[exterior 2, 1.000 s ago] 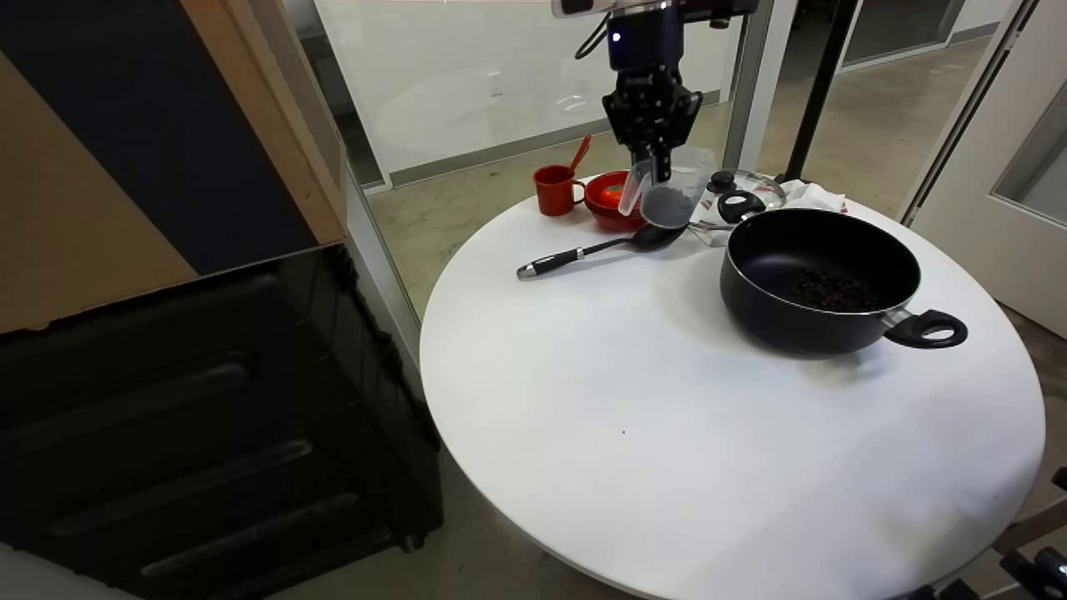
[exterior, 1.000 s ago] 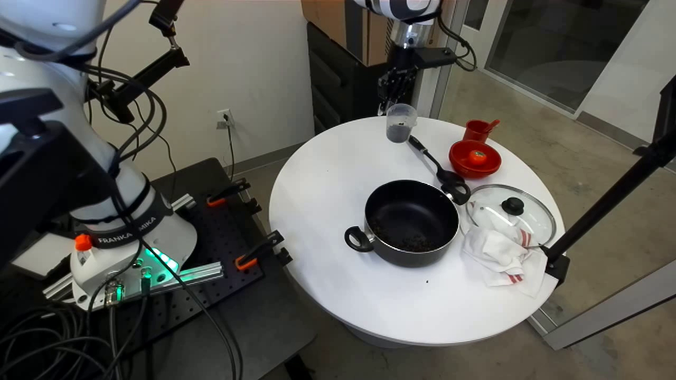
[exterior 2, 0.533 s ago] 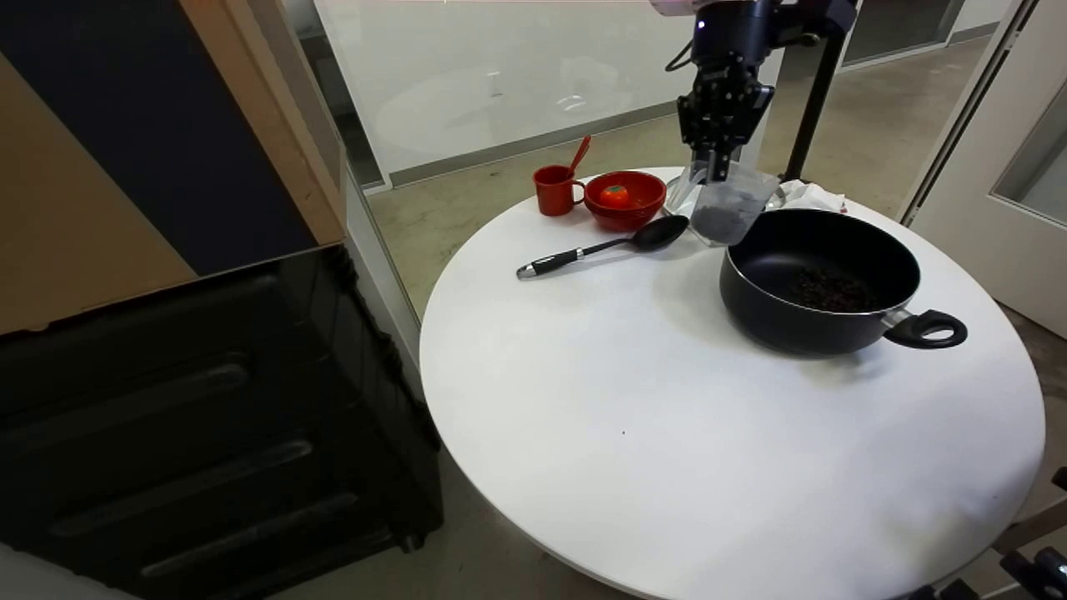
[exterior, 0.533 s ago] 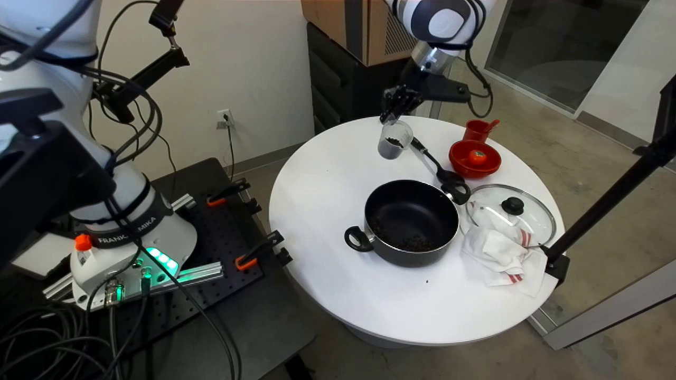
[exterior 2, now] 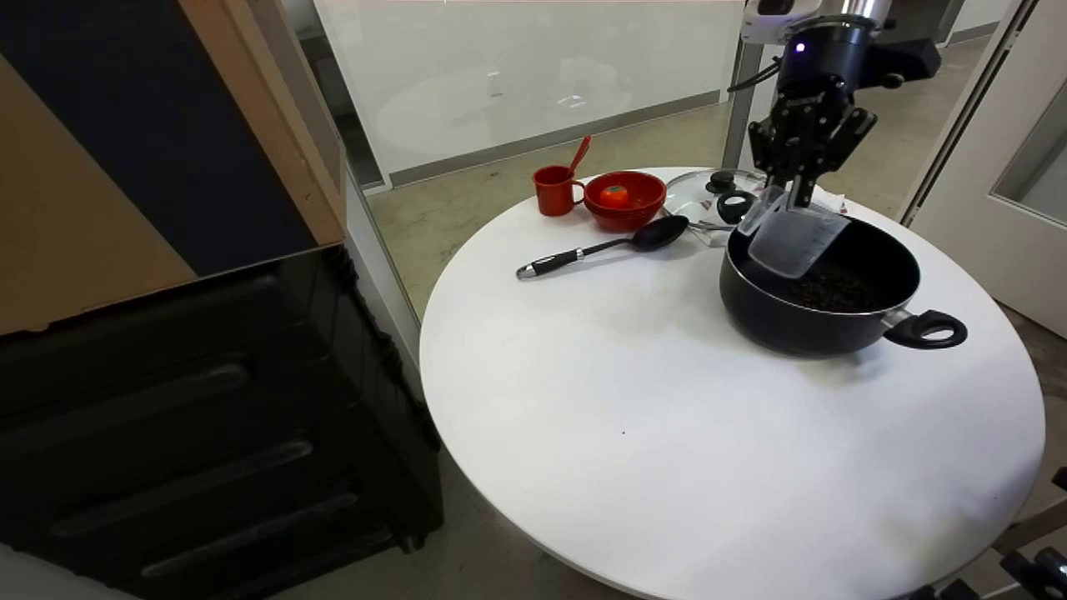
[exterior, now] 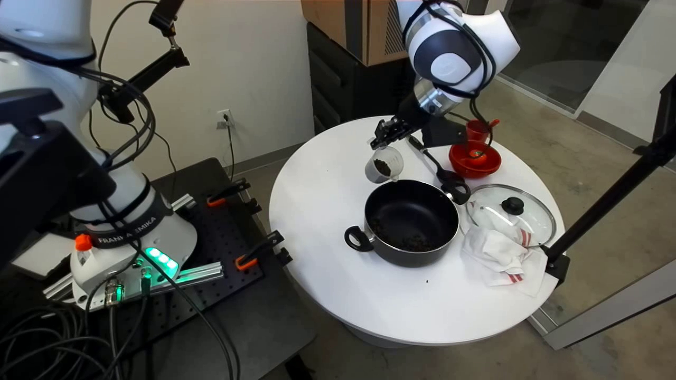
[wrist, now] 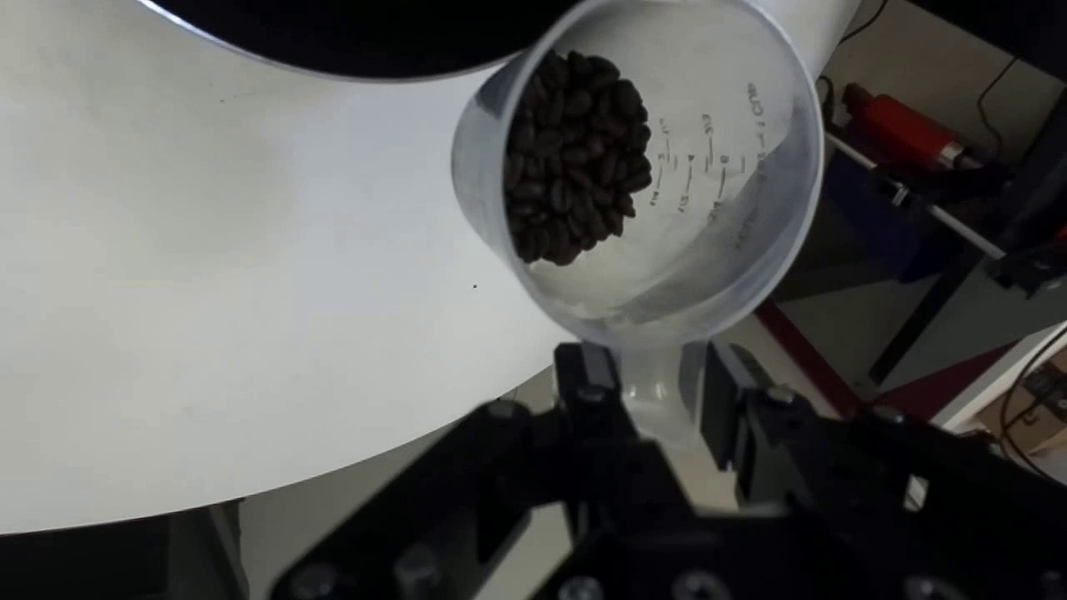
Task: Pour the contents of the jug into the pot
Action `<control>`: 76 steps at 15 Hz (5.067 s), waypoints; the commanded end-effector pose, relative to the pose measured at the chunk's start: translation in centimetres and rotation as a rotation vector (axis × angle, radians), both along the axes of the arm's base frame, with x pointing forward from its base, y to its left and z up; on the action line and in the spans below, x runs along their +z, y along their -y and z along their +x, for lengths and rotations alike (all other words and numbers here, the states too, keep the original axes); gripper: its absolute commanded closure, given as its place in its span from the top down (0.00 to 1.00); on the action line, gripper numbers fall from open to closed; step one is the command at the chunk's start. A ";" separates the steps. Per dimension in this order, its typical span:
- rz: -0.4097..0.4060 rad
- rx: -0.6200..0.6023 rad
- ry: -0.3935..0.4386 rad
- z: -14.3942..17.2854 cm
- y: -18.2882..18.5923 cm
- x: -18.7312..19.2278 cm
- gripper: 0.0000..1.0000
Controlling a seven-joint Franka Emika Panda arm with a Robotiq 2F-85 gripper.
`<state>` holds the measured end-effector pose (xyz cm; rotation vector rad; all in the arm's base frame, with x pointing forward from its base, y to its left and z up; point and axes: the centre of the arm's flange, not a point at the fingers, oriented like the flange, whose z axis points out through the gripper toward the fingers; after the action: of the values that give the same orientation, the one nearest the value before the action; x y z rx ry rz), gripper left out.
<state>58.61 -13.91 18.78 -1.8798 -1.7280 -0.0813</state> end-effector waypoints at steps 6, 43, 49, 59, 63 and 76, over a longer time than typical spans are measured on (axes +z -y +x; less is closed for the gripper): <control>0.021 0.037 -0.001 -2.1 2.2 -0.6 0.28; 1.034 -0.136 -0.060 0.4 21.3 1.1 0.07; 1.179 -0.159 -0.044 1.1 20.8 -0.3 0.07; 1.381 -0.395 -0.173 2.4 20.7 -3.0 0.07; 1.416 -0.447 -0.222 2.7 21.1 -3.0 0.07; 1.413 -0.644 -0.478 4.1 20.3 -5.6 0.07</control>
<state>60.58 -33.80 14.60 -1.0761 -0.4226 -0.8089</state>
